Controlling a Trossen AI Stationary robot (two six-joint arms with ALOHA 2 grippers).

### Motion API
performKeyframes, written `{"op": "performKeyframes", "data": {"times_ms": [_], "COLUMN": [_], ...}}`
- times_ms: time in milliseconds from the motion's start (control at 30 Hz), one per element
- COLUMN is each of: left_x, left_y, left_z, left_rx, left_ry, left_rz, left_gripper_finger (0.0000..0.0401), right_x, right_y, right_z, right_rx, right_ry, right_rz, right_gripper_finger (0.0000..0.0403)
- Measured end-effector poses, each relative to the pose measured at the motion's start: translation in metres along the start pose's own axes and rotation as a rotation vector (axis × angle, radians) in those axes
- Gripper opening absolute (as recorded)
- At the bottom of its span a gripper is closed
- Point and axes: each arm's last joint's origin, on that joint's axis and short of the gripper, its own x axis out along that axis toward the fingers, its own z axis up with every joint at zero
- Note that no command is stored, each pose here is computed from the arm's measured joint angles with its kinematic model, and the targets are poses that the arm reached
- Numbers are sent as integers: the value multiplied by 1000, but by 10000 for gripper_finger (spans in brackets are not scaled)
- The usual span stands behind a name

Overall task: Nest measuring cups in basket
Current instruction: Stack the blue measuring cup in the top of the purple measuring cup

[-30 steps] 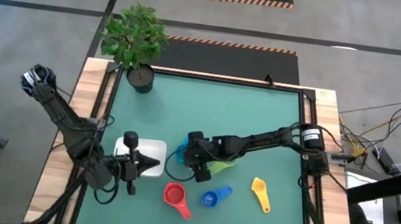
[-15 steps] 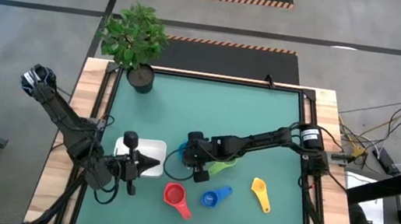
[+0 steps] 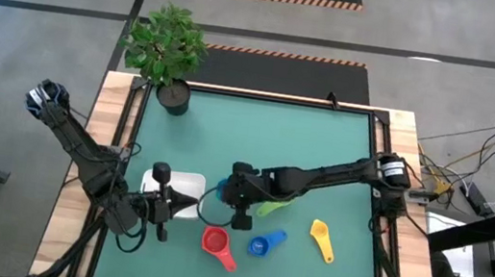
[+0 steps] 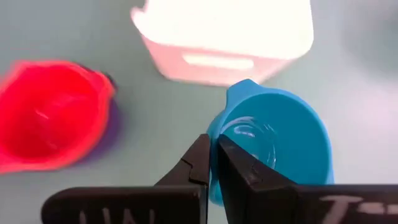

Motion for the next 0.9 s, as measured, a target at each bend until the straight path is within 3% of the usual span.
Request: {"op": "performKeyframes", "data": {"times_ms": [133, 333, 467, 900], "left_x": [0, 0, 0, 0], "left_y": [0, 0, 0, 0], "left_z": [0, 1, 2, 3], "left_rx": [-1, -9, -19, -34], "left_ry": [-1, -6, -13, -23], "left_rz": [0, 1, 1, 2], "left_gripper_finger": [0, 0, 0, 0], "right_x": [-12, -20, -21, 8], "right_y": [23, 66, 86, 106], "right_z": [12, 15, 13, 3], "right_rx": [56, 9, -22, -53], "right_ry": [-17, -41, -65, -91], "right_rz": [36, 104, 67, 42], "right_gripper_finger": [9, 9, 9, 9]}}
